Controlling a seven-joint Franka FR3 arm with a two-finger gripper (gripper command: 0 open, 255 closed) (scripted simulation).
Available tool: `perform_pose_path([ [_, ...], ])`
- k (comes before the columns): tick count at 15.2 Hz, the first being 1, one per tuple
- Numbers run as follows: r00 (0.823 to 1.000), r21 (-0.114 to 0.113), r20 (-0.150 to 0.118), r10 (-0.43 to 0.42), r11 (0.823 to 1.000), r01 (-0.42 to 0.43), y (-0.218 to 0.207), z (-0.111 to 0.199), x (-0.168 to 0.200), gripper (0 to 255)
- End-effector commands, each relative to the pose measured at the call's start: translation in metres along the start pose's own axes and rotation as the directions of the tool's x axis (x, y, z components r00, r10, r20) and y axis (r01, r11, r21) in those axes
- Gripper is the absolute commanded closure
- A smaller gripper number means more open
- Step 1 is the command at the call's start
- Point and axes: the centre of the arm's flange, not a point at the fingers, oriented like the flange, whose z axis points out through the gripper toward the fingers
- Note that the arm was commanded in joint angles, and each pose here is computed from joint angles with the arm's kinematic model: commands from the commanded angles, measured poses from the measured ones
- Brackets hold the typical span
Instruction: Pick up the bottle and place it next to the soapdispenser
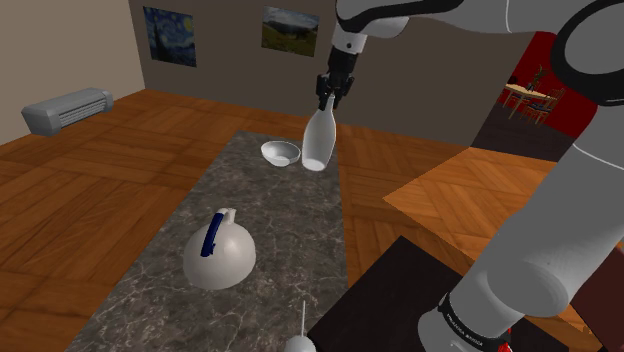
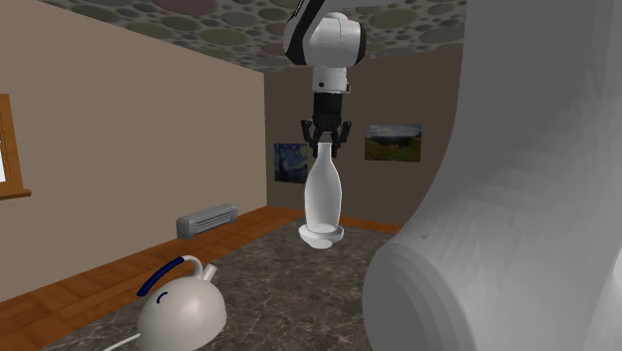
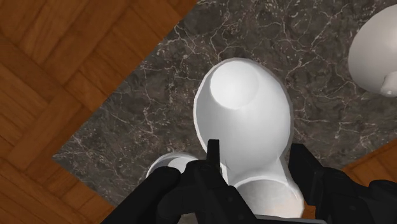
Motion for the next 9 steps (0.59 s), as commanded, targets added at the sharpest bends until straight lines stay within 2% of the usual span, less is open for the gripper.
perform_pose_path([
  [1, 1.0, 0.0, 0.0, 0.0, 1.0, 0.0, 0.0, -0.011, 0.0, 255],
  [9, 1.0, 0.0, 0.0, 0.0, 1.0, 0.0, -0.001, -0.053, 0.005, 255],
])
